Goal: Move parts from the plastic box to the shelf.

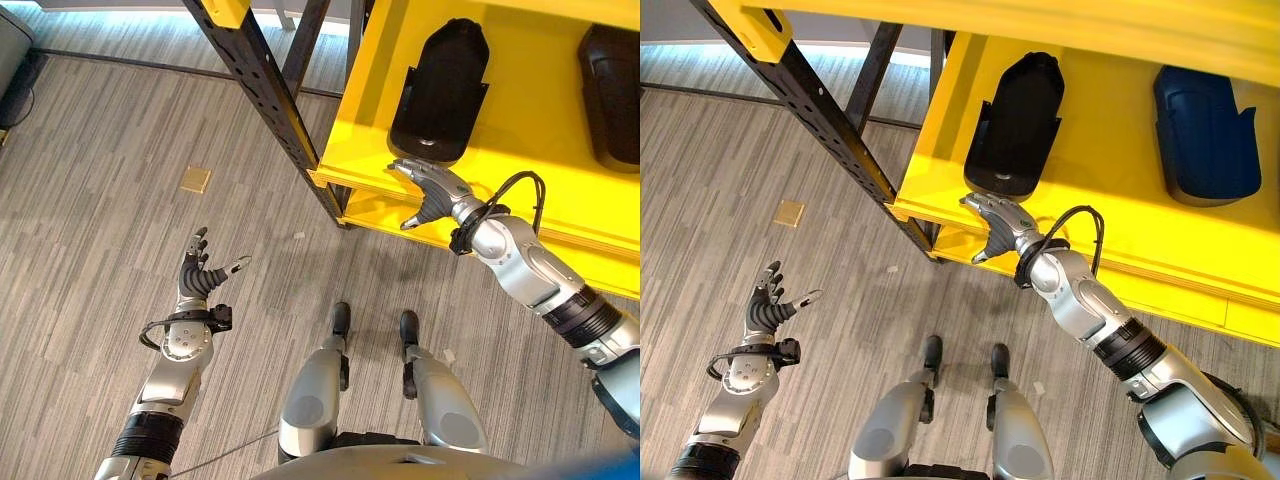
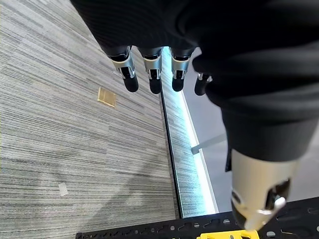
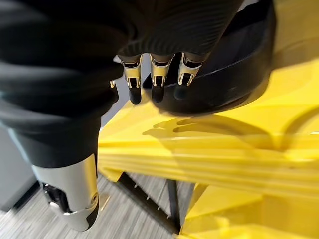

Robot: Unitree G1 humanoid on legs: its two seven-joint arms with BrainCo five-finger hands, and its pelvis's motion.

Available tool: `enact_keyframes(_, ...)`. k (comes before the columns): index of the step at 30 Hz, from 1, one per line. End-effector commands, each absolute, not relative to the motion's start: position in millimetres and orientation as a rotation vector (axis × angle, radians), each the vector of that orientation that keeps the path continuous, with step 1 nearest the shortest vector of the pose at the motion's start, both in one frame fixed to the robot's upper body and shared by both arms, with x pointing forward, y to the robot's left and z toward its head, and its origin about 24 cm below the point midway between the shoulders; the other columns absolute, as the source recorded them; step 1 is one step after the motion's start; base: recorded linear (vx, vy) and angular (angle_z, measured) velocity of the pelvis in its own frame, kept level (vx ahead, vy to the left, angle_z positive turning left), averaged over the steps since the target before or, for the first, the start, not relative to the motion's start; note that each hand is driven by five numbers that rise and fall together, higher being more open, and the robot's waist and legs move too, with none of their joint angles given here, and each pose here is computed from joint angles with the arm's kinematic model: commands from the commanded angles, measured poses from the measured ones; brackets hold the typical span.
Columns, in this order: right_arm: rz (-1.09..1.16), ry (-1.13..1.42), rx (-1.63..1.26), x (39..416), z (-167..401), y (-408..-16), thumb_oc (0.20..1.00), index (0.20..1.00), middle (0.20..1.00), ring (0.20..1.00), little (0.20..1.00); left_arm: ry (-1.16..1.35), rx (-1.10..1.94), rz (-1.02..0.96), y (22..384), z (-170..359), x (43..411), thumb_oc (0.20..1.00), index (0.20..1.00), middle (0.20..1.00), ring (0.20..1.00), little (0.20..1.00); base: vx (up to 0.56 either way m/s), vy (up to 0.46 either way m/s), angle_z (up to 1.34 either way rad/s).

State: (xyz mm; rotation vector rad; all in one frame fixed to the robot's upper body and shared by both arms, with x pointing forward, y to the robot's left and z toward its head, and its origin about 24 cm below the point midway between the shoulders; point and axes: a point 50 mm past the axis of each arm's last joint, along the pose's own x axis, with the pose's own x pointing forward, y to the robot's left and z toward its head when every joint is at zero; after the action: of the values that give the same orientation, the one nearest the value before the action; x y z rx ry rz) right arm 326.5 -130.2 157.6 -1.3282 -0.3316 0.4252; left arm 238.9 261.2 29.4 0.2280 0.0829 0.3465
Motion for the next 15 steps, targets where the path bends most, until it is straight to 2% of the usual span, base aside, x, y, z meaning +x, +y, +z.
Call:
enact_keyframes(1, 0.523, -0.505, -1.409, 318.1, 169.4, -106.4, 1.0, 1.0, 1.0, 1.0, 1.0, 0.07, 0.321, 0.321, 272.8, 31.7, 227.0, 1.0, 1.0, 1.0, 1.0, 1.0, 0.0, 0.0, 0.0)
enact_keyframes(15, 0.292, -0.291, -1.436, 348.4, 158.3, -133.7, 1.0, 1.0, 1.0, 1.0, 1.0, 0.068, 0.336, 0.315, 273.5, 35.1, 229.8, 1.0, 1.0, 1.0, 1.0, 1.0, 0.0, -0.004, 0.0)
